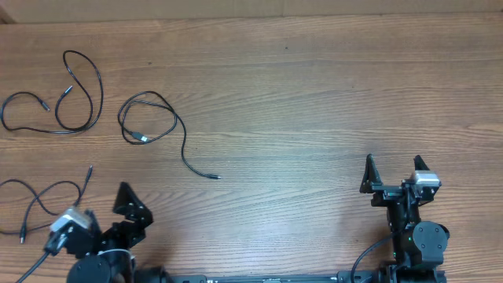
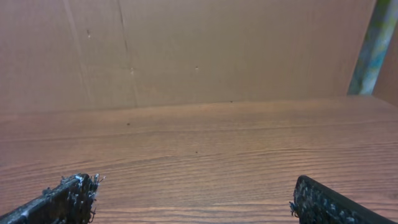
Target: Untangle cables
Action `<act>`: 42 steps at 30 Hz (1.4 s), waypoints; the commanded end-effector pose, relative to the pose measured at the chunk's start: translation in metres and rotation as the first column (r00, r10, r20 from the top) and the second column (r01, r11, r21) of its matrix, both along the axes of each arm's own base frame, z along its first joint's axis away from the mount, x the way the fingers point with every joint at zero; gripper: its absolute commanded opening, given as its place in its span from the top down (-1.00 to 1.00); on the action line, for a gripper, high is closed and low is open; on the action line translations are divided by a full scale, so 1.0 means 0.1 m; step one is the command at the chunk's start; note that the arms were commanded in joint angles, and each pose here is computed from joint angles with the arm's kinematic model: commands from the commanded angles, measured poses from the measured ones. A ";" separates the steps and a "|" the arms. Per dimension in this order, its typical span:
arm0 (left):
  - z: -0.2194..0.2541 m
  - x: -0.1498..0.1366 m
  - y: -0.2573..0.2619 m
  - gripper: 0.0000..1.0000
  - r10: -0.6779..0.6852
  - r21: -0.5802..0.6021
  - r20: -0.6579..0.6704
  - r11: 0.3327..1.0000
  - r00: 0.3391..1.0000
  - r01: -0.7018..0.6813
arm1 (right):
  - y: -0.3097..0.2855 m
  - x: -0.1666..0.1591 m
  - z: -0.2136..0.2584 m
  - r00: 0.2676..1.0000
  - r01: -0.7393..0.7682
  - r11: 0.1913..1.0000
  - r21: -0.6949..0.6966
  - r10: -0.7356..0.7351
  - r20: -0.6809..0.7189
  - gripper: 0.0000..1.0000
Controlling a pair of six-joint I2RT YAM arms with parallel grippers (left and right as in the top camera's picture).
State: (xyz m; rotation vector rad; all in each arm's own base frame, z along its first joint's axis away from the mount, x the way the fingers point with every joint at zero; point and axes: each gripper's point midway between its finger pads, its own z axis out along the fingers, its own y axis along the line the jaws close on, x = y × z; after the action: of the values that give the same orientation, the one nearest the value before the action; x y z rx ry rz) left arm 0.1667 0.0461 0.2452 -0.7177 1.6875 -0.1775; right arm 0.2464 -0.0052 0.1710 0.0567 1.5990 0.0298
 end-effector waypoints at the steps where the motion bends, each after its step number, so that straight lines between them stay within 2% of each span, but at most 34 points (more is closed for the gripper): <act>1: -0.15 0.16 -0.23 -0.99 -0.170 0.082 0.023 0.982 0.985 0.167 | 0.00 0.00 -0.01 1.000 0.001 1.000 -0.005 -0.001 0.006 -1.00; 10: -0.60 0.60 -0.44 -0.99 -0.320 0.080 0.095 0.946 0.943 0.313 | 0.00 0.00 -0.01 1.000 0.001 1.000 -0.005 -0.001 0.006 -1.00; 19: -0.91 0.75 -0.41 -1.00 -0.288 0.102 0.104 0.955 0.952 0.278 | 0.00 0.00 -0.01 1.000 0.001 1.000 -0.005 -0.001 0.006 -1.00; 23: -0.89 0.76 -0.33 -0.99 -0.242 0.157 0.107 0.962 0.964 0.224 | 0.00 0.00 -0.01 1.000 0.001 1.000 -0.005 -0.001 0.006 -1.00; 26: -0.89 0.79 -0.36 -0.99 -0.269 0.231 0.123 0.944 0.955 0.236 | 0.00 0.00 -0.01 1.000 0.001 1.000 -0.005 -0.001 0.006 -1.00; 36: -0.89 0.79 -0.53 -0.99 -0.395 0.508 0.012 0.794 0.919 0.335 | 0.00 0.00 -0.01 1.000 0.001 1.000 -0.005 -0.001 0.006 -1.00; 39: -0.90 0.79 -0.55 -0.99 -0.404 0.534 -0.002 0.773 0.915 0.342 | 0.00 0.00 -0.01 1.000 0.001 1.000 -0.005 -0.001 0.006 -1.00; 42: -0.89 0.79 -0.55 -0.99 -0.402 0.511 0.010 0.789 0.916 0.341 | 0.00 0.00 -0.01 1.000 0.001 1.000 -0.005 -0.001 0.006 -1.00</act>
State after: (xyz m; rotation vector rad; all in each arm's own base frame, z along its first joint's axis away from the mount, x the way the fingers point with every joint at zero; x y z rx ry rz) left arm 0.2461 -0.0062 0.1566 -0.0170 1.6541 -0.0657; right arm 0.2464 -0.0052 0.1709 0.0561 1.5994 0.0292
